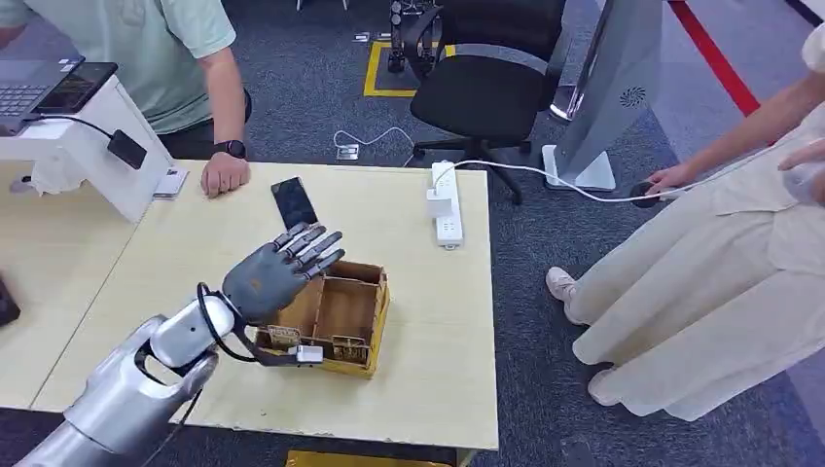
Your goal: Pass the card to the sensor for recognition and then transmit it.
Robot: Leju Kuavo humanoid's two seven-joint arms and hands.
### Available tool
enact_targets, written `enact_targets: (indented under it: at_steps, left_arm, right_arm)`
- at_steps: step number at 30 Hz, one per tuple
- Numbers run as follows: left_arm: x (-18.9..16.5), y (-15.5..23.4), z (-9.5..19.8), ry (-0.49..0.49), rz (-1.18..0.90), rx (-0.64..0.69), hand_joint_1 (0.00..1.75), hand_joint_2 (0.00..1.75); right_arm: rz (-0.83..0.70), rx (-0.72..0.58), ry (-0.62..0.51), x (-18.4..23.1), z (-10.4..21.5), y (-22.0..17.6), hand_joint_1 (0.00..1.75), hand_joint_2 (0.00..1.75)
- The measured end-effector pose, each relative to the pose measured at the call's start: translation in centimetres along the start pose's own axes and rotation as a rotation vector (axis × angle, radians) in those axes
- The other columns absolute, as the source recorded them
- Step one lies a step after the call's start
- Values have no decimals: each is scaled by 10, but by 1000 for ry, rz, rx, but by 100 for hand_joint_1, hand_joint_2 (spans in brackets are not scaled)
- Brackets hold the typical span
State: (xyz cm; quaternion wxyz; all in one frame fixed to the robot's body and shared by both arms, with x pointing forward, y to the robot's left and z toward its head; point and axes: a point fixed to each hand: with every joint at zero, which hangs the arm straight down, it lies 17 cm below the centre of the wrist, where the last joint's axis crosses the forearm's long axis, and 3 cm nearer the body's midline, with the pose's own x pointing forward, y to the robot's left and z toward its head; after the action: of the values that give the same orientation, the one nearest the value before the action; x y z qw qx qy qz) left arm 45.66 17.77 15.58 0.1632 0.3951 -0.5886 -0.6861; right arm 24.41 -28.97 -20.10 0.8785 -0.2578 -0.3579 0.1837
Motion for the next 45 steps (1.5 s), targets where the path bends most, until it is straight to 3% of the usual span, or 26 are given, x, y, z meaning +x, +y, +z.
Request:
enact_targets:
  at_steps: [13, 25, 33, 45]
  left_arm:
    - [-50, -17, 33, 49, 131, -115, 0, 175]
    - [-88, 7, 55, 131, 139, -88, 0, 175]
    - [-88, 18, 64, 144, 195, -62, 0, 175]
    - [-86, -9, 95, 104, 323, -238, 0, 175]
  right_arm:
    - [-2, 10, 7, -4, 3, 5, 0, 175]
    - [-12, 5, 7, -6, 2, 3, 0, 175]
    - [-15, 1, 10, -7, 2, 2, 0, 175]
    - [-9, -11, 9, -9, 0, -4, 0, 175]
